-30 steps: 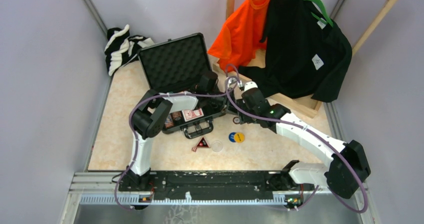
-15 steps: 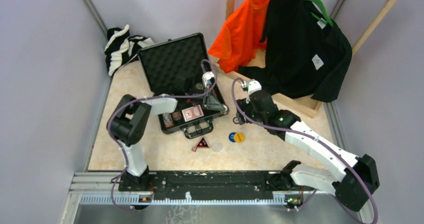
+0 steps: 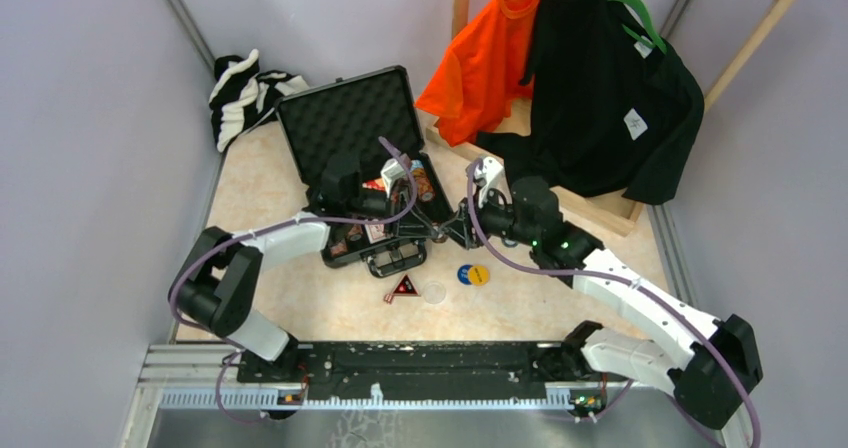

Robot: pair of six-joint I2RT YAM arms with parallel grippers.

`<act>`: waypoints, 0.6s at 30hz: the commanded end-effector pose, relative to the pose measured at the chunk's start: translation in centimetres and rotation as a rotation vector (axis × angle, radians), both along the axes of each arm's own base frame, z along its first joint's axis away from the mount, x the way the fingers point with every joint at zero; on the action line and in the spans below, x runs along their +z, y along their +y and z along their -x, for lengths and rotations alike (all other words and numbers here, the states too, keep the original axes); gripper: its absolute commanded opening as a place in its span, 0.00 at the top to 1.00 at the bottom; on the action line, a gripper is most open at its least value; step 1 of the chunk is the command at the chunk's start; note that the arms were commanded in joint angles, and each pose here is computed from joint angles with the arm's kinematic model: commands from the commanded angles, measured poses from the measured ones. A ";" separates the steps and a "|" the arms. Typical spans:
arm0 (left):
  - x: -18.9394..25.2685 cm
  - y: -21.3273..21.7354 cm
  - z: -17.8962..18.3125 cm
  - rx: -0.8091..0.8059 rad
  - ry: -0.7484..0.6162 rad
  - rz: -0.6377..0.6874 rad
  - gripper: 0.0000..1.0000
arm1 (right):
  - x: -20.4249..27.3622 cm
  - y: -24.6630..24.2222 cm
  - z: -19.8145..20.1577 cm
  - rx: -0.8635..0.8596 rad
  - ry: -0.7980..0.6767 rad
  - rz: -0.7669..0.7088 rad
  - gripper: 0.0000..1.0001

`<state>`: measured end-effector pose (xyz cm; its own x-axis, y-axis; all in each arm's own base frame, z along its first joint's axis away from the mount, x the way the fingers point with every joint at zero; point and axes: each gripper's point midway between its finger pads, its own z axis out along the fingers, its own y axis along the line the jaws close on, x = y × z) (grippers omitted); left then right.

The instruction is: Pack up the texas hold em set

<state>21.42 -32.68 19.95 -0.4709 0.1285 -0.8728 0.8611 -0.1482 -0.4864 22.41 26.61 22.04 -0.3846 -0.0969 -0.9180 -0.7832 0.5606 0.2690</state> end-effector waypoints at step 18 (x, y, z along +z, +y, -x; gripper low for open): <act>-8.4 6.7 -6.7 0.521 -0.185 -0.389 1.00 | -4.6 1.3 0.1 -0.107 0.090 -0.184 0.73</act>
<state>27.18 -28.22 13.64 -0.2991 0.2264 -0.9270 0.9127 0.3514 -0.2086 23.53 25.86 18.04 -0.4386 0.0650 -0.8963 -0.6679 0.6437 0.3736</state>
